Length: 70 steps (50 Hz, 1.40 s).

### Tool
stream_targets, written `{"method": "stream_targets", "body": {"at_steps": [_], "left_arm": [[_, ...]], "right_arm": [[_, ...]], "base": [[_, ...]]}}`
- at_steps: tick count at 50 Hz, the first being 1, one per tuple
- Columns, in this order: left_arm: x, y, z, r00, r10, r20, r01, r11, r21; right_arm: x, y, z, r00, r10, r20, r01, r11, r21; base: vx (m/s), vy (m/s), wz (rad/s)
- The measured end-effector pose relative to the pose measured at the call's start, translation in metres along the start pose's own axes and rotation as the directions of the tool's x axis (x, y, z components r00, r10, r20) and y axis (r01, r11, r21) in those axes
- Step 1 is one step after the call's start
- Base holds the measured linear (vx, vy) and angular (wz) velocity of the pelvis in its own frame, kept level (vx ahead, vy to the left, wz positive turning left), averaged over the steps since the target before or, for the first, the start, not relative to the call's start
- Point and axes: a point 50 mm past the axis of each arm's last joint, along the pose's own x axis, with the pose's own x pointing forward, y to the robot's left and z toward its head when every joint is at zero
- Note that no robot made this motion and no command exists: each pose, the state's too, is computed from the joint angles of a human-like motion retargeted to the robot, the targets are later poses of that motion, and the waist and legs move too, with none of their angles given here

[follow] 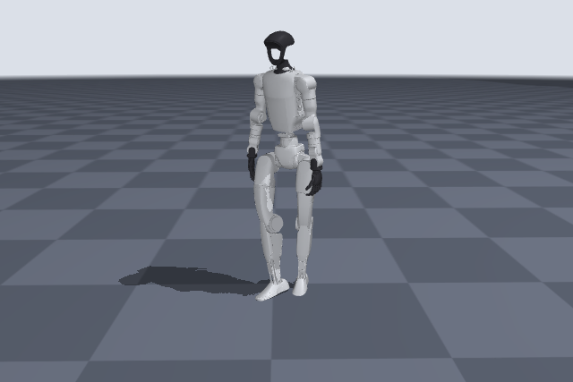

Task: In place motions

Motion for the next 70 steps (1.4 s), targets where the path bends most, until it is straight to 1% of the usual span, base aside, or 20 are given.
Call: {"method": "stream_targets", "body": {"at_steps": [5,10,13,18,22,25,30,35,39,44,50,55,59,62,65,67,70], "left_arm": [[0.001,-0.006,0.005,0.999,-0.029,0.03,0.029,0.999,0.02],[0.001,-0.008,0.006,0.999,-0.032,0.035,0.032,0.999,0.017],[0.001,-0.01,0.001,0.999,-0.041,0.014,0.041,0.999,0.011],[0.0,-0.006,-0.019,0.999,-0.027,-0.046,0.027,1.0,0.009],[-0.003,-0.002,-0.037,0.994,-0.003,-0.111,0.003,1.0,-0.006],[-0.005,0.004,-0.047,0.989,0.005,-0.146,-0.008,1.0,-0.019],[-0.009,0.004,-0.075,0.977,0.018,-0.213,-0.025,0.999,-0.029],[-0.011,0.005,-0.081,0.979,-0.02,-0.202,0.004,0.997,-0.079],[-0.009,0.001,-0.075,0.982,-0.03,-0.186,0.016,0.997,-0.077],[-0.005,-0.003,-0.052,0.991,-0.042,-0.123,0.035,0.997,-0.064],[-0.003,-0.003,-0.033,0.995,-0.095,-0.034,0.095,0.995,-0.024],[-0.002,-0.007,-0.027,0.989,-0.142,-0.049,0.143,0.989,0.028],[-0.001,-0.007,-0.004,0.987,-0.161,0.006,0.159,0.981,0.109],[-0.002,-0.002,0.002,0.985,-0.172,0.034,0.164,0.973,0.162],[-0.002,0.003,0.006,0.984,-0.175,0.033,0.164,0.965,0.206],[-0.003,0.005,0.006,0.98,-0.198,0.018,0.189,0.955,0.228],[-0.005,0.008,-0.008,0.968,-0.248,-0.037,0.25,0.94,0.234]], "right_arm": [[-0.007,-0.01,-0.039,0.986,-0.058,-0.156,0.075,0.991,0.107],[-0.012,-0.019,-0.057,0.97,-0.11,-0.215,0.17,0.944,0.282],[-0.016,-0.019,-0.071,0.961,-0.117,-0.251,0.212,0.893,0.397],[-0.02,0.002,-0.093,0.938,-0.08,-0.337,0.247,0.836,0.489],[-0.02,0.03,-0.097,0.933,0.011,-0.359,0.191,0.831,0.523],[-0.018,0.049,-0.095,0.937,0.084,-0.338,0.109,0.852,0.512],[-0.016,0.063,-0.092,0.939,0.096,-0.331,0.055,0.906,0.419],[-0.008,0.049,-0.066,0.966,0.048,-0.253,0.035,0.95,0.311],[-0.002,0.024,-0.038,0.987,-0.013,-0.157,0.05,0.971,0.236],[0.001,-0.003,0.004,0.997,-0.07,-0.026,0.074,0.972,0.222],[0.001,-0.006,0.032,0.995,-0.059,0.083,0.04,0.977,0.208],[0.001,0.0,0.018,0.998,-0.049,0.045,0.041,0.985,0.165],[0.001,0.003,-0.004,0.997,-0.066,-0.032,0.072,0.97,0.234],[-0.003,0.016,-0.035,0.988,-0.019,-0.153,0.061,0.958,0.279],[-0.008,0.029,-0.059,0.967,-0.002,-0.255,0.093,0.933,0.348],[-0.011,0.036,-0.07,0.954,0.02,-0.299,0.106,0.912,0.397],[-0.016,0.05,-0.086,0.936,0.073,-0.345,0.084,0.904,0.42]], "base": [[-0.21,0.0,-2.86],[-0.2,-0.02,-2.31],[-0.06,0.06,-2.24],[0.01,-0.11,-1.43],[0.02,-0.22,-1.06],[0.07,-0.21,-1.13],[0.2,-0.23,-1.31],[0.09,-0.18,-1.71],[0.01,-0.05,-2.42],[0.0,0.04,-1.97],[0.08,0.03,-1.46],[0.17,0.13,-0.21],[0.03,0.14,-0.37],[0.18,0.06,0.12],[-0.02,0.04,-0.04],[0.01,0.0,-0.31],[0.18,-0.04,-0.45]]}}
